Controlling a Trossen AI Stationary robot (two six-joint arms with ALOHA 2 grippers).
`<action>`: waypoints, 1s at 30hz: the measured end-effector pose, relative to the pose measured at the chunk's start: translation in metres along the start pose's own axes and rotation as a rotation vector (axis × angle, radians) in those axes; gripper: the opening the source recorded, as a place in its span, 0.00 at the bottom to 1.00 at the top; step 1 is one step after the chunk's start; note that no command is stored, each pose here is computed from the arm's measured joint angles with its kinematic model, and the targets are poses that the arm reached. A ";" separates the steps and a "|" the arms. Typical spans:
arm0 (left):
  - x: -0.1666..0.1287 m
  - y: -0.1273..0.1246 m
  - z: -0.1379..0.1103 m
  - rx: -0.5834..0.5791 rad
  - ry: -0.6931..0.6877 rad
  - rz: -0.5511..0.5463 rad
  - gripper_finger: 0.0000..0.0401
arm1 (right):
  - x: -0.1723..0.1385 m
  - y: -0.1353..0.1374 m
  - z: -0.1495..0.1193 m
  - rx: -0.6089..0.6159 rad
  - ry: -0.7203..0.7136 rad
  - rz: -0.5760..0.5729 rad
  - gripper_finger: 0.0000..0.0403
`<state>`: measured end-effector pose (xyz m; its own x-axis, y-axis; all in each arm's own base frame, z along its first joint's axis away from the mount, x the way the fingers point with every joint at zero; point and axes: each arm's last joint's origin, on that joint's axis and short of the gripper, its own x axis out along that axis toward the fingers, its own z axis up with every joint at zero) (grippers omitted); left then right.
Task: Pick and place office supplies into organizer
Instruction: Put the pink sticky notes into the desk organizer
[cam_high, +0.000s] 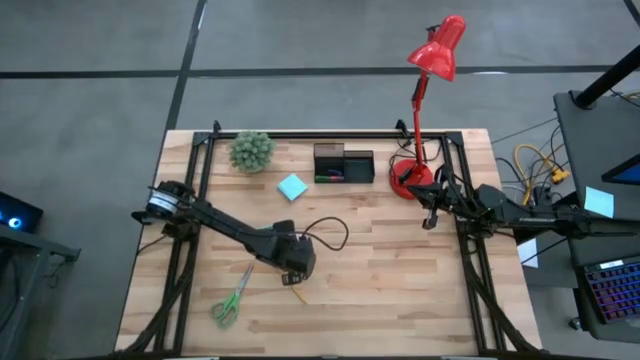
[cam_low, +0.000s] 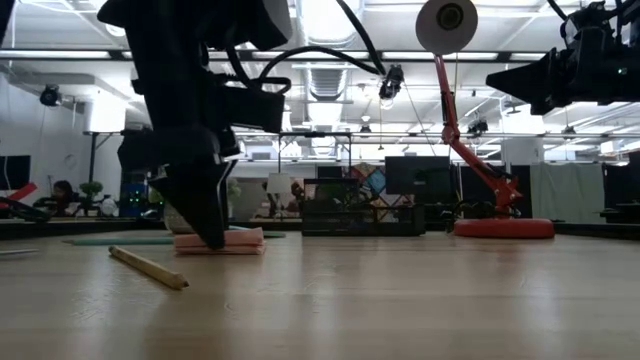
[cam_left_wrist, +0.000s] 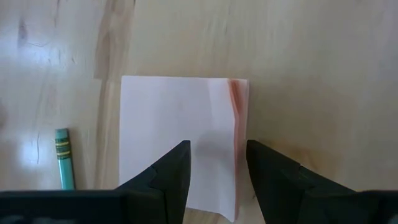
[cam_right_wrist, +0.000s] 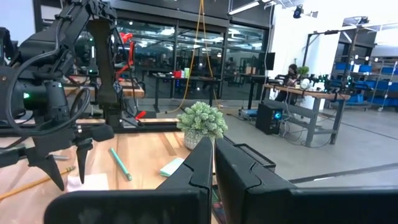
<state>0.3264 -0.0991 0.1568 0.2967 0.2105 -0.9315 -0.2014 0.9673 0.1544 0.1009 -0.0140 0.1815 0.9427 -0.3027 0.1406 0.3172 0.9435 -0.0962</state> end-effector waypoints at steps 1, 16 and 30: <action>0.001 0.000 0.000 -0.002 0.001 0.001 0.36 | 0.000 0.000 0.000 0.000 0.000 0.000 0.02; 0.006 0.002 0.001 -0.002 0.013 0.008 0.33 | 0.000 0.000 0.000 -0.004 0.000 0.000 0.02; 0.008 0.007 0.002 -0.011 0.040 -0.037 0.01 | 0.000 0.000 0.000 -0.008 0.000 0.000 0.02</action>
<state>0.3295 -0.0907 0.1516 0.2664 0.1682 -0.9491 -0.2012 0.9727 0.1159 0.1009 -0.0140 0.1815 0.9426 -0.3029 0.1406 0.3183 0.9423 -0.1041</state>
